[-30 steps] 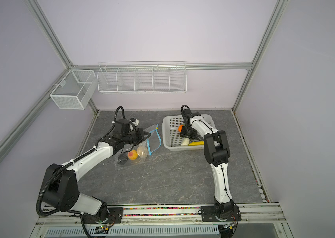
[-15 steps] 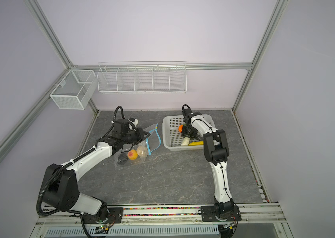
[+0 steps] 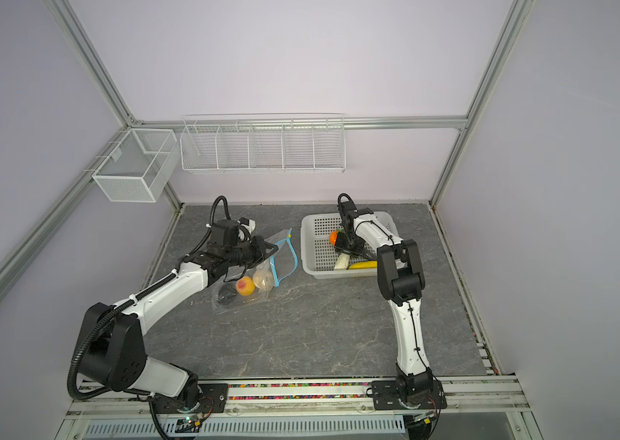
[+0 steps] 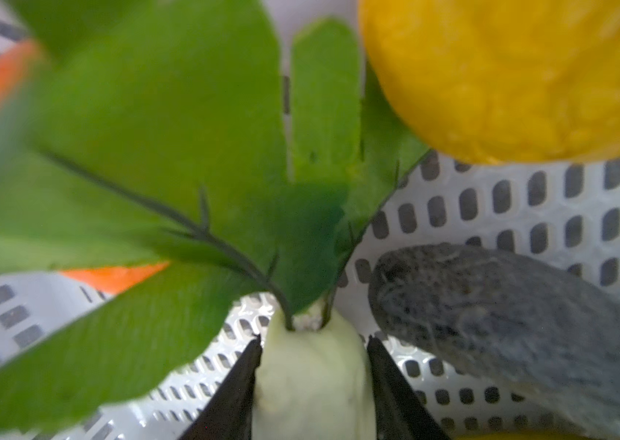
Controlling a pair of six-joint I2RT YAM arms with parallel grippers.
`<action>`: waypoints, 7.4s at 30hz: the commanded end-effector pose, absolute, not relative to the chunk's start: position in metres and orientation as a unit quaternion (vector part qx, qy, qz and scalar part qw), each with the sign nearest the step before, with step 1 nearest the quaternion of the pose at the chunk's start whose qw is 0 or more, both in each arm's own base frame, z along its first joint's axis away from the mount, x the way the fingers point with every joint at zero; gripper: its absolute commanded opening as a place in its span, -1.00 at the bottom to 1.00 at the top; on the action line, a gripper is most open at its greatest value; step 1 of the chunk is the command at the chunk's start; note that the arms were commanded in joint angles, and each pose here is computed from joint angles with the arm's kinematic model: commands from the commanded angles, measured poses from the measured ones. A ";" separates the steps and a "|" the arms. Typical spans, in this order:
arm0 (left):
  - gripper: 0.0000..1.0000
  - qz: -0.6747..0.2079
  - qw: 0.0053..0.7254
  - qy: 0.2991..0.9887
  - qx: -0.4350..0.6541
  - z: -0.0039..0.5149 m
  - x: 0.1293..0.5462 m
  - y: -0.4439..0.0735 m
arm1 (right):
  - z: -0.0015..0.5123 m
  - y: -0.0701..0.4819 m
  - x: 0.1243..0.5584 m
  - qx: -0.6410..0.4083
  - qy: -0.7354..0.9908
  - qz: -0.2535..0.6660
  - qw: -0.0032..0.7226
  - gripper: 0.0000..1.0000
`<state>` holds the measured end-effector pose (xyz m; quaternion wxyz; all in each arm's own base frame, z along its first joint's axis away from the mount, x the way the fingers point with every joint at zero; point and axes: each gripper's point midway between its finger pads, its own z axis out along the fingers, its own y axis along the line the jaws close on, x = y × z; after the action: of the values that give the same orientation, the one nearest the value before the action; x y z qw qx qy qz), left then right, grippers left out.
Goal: Place the food in the zip-top bag and seal the zipper
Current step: 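Lower the right gripper onto the white radish and close on it, then lift the white radish with the right gripper and carry it toward the bag, then lower the radish into the bag mouth beside the left gripper and release, then raise the right gripper out of the bag and move back over the basket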
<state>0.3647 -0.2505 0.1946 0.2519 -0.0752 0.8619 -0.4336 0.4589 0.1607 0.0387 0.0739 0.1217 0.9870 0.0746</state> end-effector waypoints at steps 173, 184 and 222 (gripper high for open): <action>-1.00 -0.459 0.449 0.734 -0.222 0.337 0.332 -0.148 | 0.329 0.419 0.345 -0.108 0.836 0.214 0.494 0.09; -1.00 -0.458 0.445 0.742 -0.204 0.340 0.337 -0.157 | 0.296 0.390 0.347 -0.050 0.914 0.216 0.339 0.12; -1.00 -0.482 0.376 0.771 -0.179 0.350 0.335 -0.180 | 0.347 0.411 0.318 -0.075 0.870 0.331 0.357 -0.86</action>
<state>0.3399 -0.1748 0.3364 0.3842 -0.1916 0.7742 -0.4651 0.3188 0.4214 0.3196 0.3270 -0.0970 0.8845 0.3182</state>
